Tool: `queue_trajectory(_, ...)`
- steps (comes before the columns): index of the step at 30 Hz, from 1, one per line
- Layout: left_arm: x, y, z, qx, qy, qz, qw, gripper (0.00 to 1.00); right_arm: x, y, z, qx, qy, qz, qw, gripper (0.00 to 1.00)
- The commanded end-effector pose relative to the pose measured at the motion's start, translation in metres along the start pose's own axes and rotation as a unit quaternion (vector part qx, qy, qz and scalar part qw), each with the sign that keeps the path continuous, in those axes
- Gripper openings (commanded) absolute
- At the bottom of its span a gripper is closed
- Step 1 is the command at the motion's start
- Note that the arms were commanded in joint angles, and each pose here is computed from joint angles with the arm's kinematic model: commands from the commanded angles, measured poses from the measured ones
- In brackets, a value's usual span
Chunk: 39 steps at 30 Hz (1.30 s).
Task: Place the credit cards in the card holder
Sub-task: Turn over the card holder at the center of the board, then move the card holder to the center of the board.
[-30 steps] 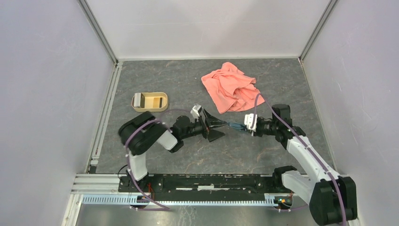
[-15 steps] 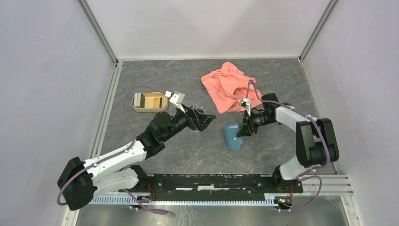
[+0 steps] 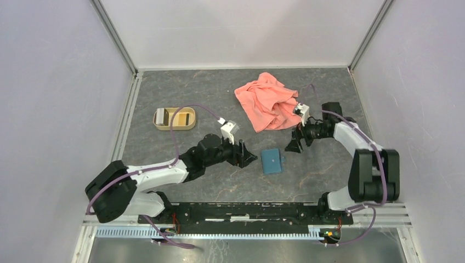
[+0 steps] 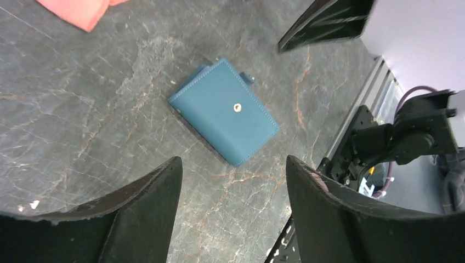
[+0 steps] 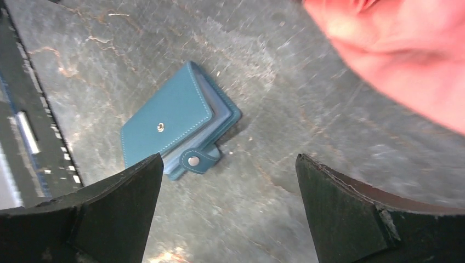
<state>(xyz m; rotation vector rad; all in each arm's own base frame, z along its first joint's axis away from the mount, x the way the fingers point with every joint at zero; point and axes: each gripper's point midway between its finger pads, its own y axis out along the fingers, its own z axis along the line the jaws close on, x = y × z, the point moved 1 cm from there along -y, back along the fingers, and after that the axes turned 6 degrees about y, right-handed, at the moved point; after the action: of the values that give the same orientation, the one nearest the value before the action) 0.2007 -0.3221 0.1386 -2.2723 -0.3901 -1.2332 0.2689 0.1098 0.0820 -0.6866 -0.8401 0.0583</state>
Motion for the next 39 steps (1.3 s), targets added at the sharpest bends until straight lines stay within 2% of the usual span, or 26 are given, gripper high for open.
queue_trajectory(1,-0.009,0.015,-0.001,-0.001,0.018,0.01,1.0,0.71,0.019,-0.024,0.006,-0.049,-0.126,-0.028,0.99,0.98)
queue_trajectory(3,-0.02,0.024,-0.004,0.002,0.016,0.026,1.0,0.65,0.015,-0.024,0.02,-0.041,-0.18,-0.043,0.982,0.98)
queue_trajectory(6,-0.032,0.042,-0.008,0.018,0.036,0.04,0.998,0.58,0.004,-0.014,0.021,-0.08,-0.23,-0.033,0.969,0.96)
queue_trajectory(8,-0.039,0.053,-0.005,0.03,0.053,0.047,0.997,0.52,0.004,-0.01,0.018,-0.11,-0.241,-0.027,0.964,0.87)
queue_trajectory(10,-0.041,0.065,0.004,0.053,0.067,0.048,0.995,0.49,0.007,-0.005,0.02,-0.113,-0.232,-0.021,0.966,0.67)
queue_trajectory(11,-0.042,0.068,0.007,0.06,0.072,0.05,0.994,0.47,0.007,-0.002,0.021,-0.108,-0.227,-0.016,0.968,0.61)
queue_trajectory(14,-0.044,0.074,0.011,0.077,0.072,0.065,0.992,0.47,0.003,0.006,0.018,-0.118,-0.204,0.0,0.972,0.57)
queue_trajectory(19,-0.062,0.073,0.009,0.074,0.026,0.098,0.992,0.47,-0.002,0.015,0.02,-0.116,-0.196,0.017,0.974,0.6)
queue_trajectory(23,-0.072,0.071,0.007,0.068,-0.006,0.1,0.993,0.47,-0.006,0.018,0.024,-0.108,-0.196,0.027,0.974,0.61)
queue_trajectory(32,-0.083,0.077,0.013,0.094,-0.028,0.119,0.988,0.48,-0.012,0.022,0.025,-0.113,-0.202,0.041,0.972,0.6)
queue_trajectory(36,-0.088,0.076,0.015,0.101,-0.035,0.125,0.986,0.48,-0.014,0.023,0.022,-0.123,-0.202,0.05,0.97,0.5)
queue_trajectory(39,-0.089,0.076,0.015,0.102,-0.04,0.126,0.986,0.48,-0.013,0.021,0.02,-0.133,-0.205,0.05,0.968,0.37)
